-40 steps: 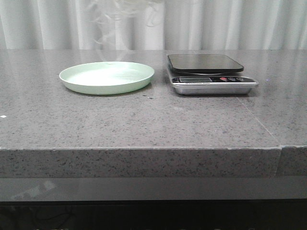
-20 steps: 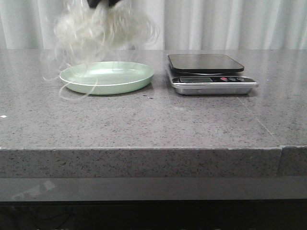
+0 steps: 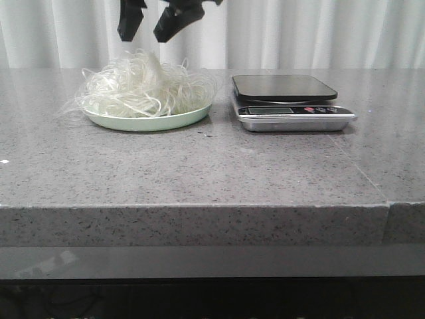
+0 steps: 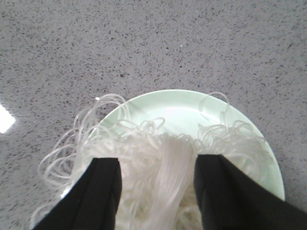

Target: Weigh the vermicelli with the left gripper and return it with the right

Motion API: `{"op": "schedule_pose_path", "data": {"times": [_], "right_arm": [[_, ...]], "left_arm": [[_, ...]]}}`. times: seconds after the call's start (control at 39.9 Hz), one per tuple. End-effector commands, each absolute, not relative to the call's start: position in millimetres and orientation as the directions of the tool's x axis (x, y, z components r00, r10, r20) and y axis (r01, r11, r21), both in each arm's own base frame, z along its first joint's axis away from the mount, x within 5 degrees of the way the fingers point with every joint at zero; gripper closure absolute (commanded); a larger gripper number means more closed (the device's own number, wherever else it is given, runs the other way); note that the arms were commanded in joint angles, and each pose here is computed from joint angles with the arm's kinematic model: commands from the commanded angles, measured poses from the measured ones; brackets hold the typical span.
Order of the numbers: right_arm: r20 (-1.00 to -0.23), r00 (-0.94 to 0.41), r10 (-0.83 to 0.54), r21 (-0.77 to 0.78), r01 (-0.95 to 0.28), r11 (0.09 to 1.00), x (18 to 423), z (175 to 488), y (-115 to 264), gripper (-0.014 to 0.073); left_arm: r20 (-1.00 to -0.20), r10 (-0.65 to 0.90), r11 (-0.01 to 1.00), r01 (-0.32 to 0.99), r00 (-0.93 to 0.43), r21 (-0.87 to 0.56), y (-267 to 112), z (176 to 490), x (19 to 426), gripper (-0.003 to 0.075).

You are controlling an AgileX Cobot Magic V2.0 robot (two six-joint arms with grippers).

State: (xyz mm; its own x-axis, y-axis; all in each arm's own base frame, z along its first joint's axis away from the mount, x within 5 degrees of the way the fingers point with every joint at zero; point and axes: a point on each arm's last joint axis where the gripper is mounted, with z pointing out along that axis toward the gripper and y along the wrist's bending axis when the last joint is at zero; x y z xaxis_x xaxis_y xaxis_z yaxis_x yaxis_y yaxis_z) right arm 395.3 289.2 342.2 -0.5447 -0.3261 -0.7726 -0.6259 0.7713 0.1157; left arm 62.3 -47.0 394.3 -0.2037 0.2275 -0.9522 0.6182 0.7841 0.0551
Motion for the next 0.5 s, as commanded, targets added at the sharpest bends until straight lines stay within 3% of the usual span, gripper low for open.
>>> {"op": "schedule_pose_path", "data": {"times": [0.0, 0.23, 0.48], "right_arm": [[-0.873, -0.415, -0.258, 0.077, -0.637, 0.767, 368.9, 418.2, 265.2, 0.0120], [-0.869, -0.387, -0.309, -0.002, -0.621, 0.784, 327.2, 470.6, 225.8, 0.0120], [-0.879, -0.376, -0.293, 0.001, -0.615, 0.788, 274.2, 503.1, 190.1, 0.0120]], "left_arm": [[-0.976, 0.162, 0.783, 0.621, -0.143, 0.039, -48.1, 407.8, 62.2, 0.0281], [-0.976, 0.162, 0.783, 0.621, -0.143, 0.039, -48.1, 407.8, 62.2, 0.0282], [-0.976, 0.162, 0.783, 0.621, -0.143, 0.039, -48.1, 407.8, 62.2, 0.0281]]}}
